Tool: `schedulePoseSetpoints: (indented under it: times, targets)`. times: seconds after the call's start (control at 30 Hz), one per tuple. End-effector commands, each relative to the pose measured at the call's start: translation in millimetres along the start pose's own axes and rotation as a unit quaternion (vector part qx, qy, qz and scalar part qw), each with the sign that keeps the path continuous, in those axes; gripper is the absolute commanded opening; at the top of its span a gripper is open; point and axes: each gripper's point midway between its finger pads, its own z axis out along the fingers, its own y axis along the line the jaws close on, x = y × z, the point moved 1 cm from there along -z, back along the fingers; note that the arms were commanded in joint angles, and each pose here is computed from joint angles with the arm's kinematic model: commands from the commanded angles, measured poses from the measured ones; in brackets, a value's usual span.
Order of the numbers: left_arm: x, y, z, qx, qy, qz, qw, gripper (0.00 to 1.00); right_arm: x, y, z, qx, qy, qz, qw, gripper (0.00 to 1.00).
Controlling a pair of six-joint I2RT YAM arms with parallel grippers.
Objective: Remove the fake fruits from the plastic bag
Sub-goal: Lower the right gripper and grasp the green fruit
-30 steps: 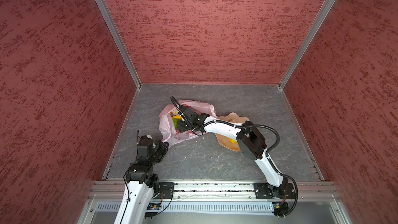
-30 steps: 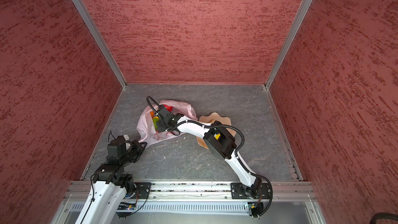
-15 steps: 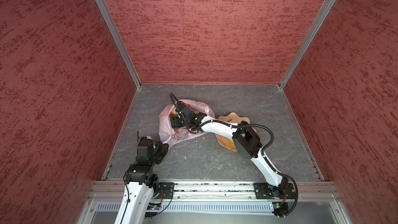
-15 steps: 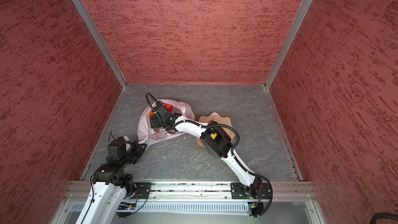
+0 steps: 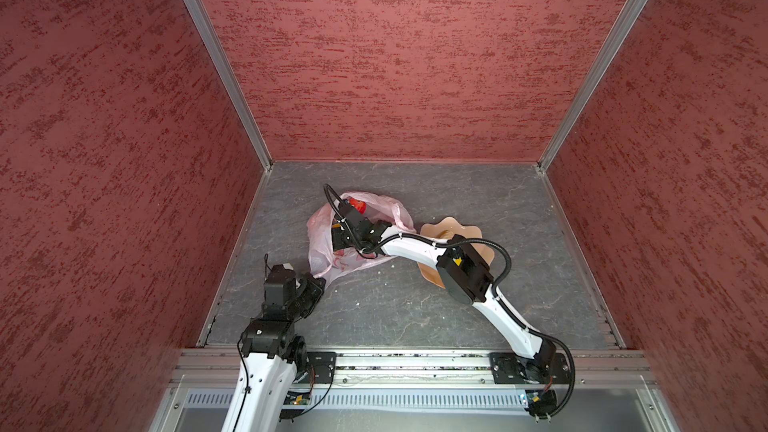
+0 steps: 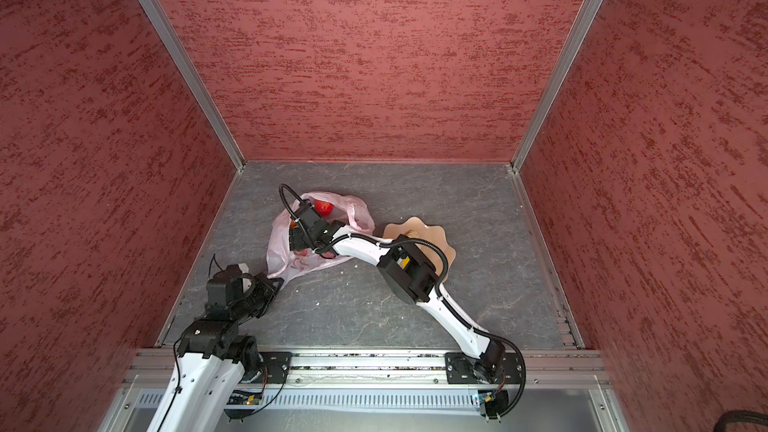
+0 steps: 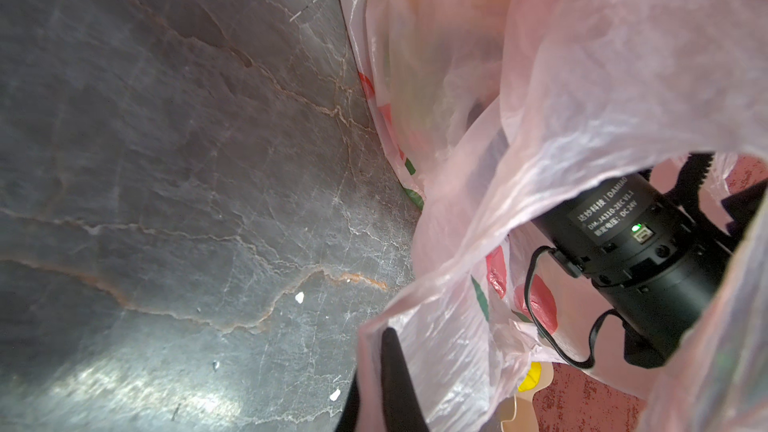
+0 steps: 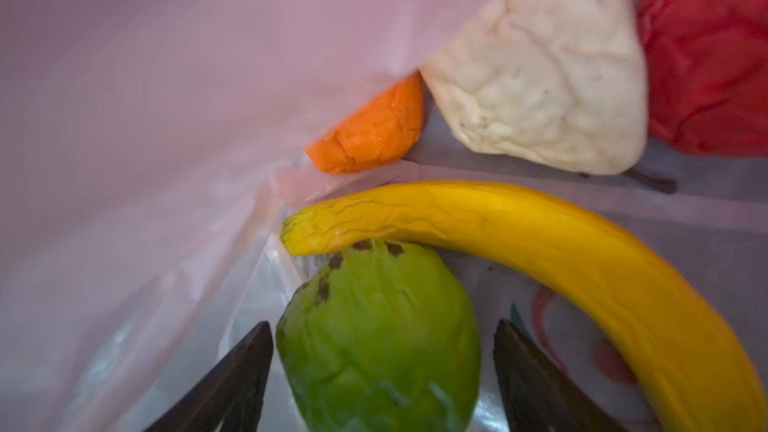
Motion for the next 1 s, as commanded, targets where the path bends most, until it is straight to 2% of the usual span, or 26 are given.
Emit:
schedulePoseSetpoints:
  times: [0.0,0.13,0.47,0.97]
  targets:
    - [1,-4,-3,0.008,0.001,0.003,1.000,0.00,-2,3,5,-0.010,0.000,0.012,1.000,0.82]
    - [2,-4,-2,0.009,0.002,0.002,1.000,0.00,-1,0,9,-0.010,0.000,0.016,1.000,0.79]
    - [1,-3,1,0.010,0.004,-0.001,1.000,0.00,-3,3,3,-0.019,-0.001,0.013,1.000,0.61]
    - [-5,-9,5,0.012,-0.003,0.002,1.000,0.00,-4,23,-56,-0.049,-0.010,-0.005,0.999,0.54]
